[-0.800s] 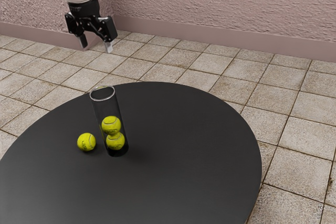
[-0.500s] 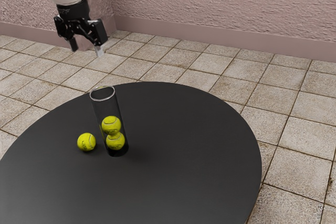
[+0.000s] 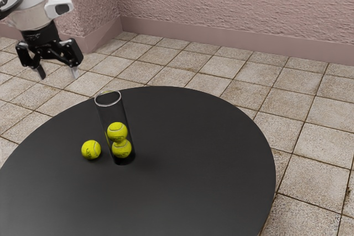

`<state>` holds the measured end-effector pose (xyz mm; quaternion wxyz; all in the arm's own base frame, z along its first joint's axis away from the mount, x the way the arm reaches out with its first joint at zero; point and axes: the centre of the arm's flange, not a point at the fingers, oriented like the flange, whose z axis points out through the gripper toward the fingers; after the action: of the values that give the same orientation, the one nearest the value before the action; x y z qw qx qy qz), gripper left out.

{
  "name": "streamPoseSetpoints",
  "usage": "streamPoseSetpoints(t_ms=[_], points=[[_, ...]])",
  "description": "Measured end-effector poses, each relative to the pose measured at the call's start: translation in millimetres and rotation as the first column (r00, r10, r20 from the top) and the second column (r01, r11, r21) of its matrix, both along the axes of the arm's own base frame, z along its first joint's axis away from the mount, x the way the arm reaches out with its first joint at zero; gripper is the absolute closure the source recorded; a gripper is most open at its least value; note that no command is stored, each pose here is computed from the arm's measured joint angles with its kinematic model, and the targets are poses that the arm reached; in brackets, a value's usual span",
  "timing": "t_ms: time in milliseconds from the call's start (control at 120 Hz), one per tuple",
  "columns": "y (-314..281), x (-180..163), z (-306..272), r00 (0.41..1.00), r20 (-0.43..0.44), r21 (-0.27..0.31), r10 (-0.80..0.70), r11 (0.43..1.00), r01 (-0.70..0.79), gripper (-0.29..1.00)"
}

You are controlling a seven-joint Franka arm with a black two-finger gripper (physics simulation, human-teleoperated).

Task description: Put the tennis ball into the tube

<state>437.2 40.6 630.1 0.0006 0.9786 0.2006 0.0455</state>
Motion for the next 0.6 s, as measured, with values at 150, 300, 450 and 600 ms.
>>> streamPoseSetpoints(t_ms=[150,300,450,600], points=[[19.2,5.9,-41.3,0.94,-0.01,-0.022,0.341,0.94,-0.341,0.0],[45.4,25.6,-81.6,0.803,0.008,-0.042,0.596,0.802,-0.595,0.0],[75.0,25.9,-133.0,0.625,0.026,-0.099,0.78,0.624,-0.775,0.0],[96.1,39.1,-192.5,0.444,-0.012,-0.151,0.896,0.438,-0.886,0.0]])
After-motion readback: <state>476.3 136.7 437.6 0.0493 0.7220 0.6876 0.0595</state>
